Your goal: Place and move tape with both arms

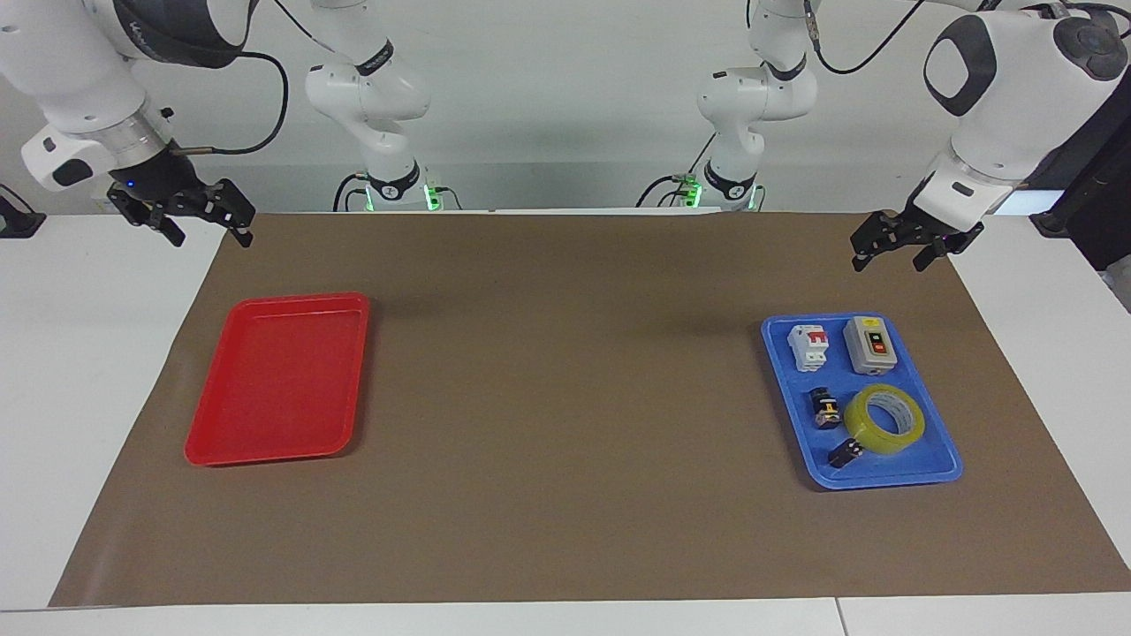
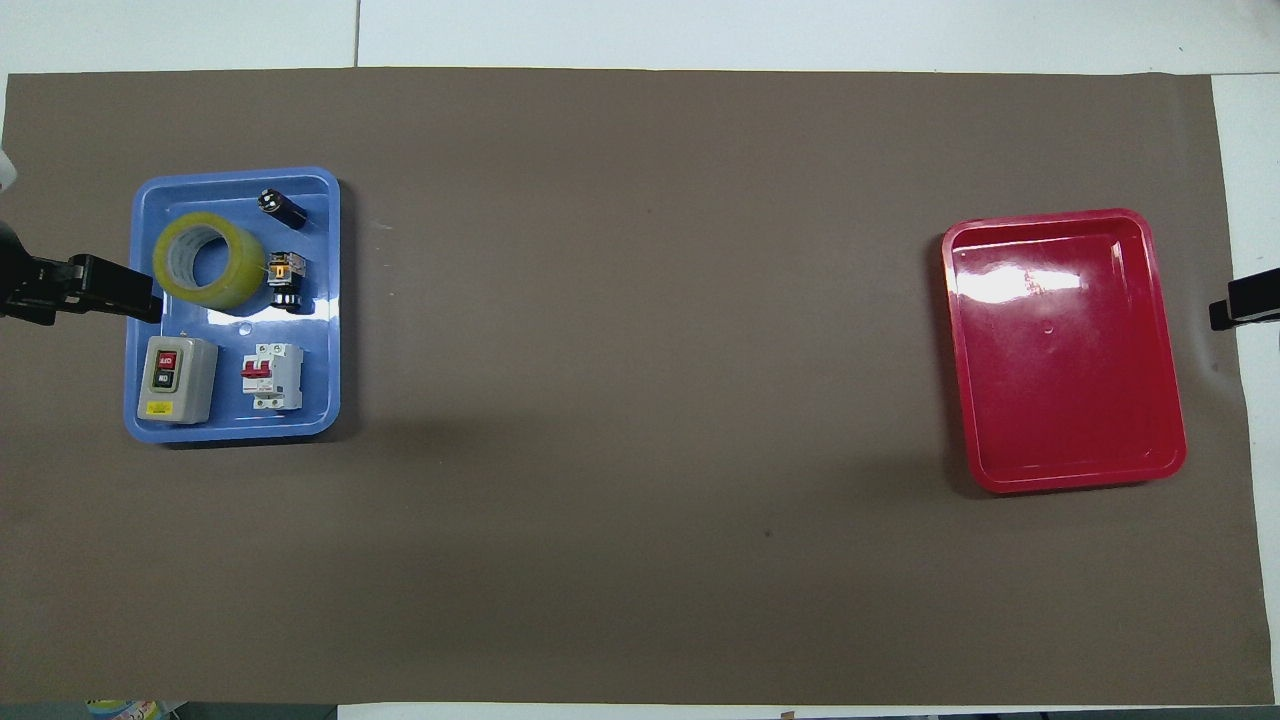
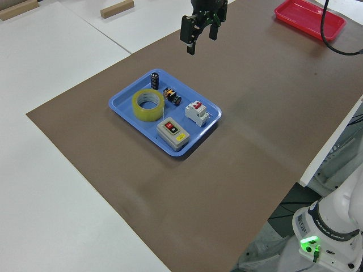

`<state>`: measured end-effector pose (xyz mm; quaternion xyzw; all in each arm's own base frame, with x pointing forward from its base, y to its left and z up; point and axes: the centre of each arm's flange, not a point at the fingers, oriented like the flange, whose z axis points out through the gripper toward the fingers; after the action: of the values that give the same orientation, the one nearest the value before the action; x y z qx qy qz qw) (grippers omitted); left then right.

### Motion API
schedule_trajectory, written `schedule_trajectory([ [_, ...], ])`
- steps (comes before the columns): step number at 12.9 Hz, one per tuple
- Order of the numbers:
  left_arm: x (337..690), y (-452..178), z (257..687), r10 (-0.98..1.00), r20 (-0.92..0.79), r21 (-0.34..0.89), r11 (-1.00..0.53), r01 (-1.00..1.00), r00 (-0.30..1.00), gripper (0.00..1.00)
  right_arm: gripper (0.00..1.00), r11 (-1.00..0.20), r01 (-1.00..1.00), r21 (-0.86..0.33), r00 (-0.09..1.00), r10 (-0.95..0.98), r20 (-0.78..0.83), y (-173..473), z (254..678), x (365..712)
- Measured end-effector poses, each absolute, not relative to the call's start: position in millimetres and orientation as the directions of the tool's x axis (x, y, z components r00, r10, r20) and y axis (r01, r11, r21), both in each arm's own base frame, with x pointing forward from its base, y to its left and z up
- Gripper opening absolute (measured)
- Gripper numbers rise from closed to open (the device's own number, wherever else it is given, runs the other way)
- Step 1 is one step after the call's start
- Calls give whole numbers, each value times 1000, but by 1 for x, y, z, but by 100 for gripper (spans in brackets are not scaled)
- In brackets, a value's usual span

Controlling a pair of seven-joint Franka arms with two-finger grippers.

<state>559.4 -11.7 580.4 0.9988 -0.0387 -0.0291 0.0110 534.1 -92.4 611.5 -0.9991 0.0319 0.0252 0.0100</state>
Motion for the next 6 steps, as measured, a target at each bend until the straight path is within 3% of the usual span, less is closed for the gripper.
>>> schedule_trajectory([
  [6, 559, -12, 580, -78, -57, 24, -997, -77, 995, 100, 100, -998, -53, -18, 997, -52, -51, -86, 612, 535],
])
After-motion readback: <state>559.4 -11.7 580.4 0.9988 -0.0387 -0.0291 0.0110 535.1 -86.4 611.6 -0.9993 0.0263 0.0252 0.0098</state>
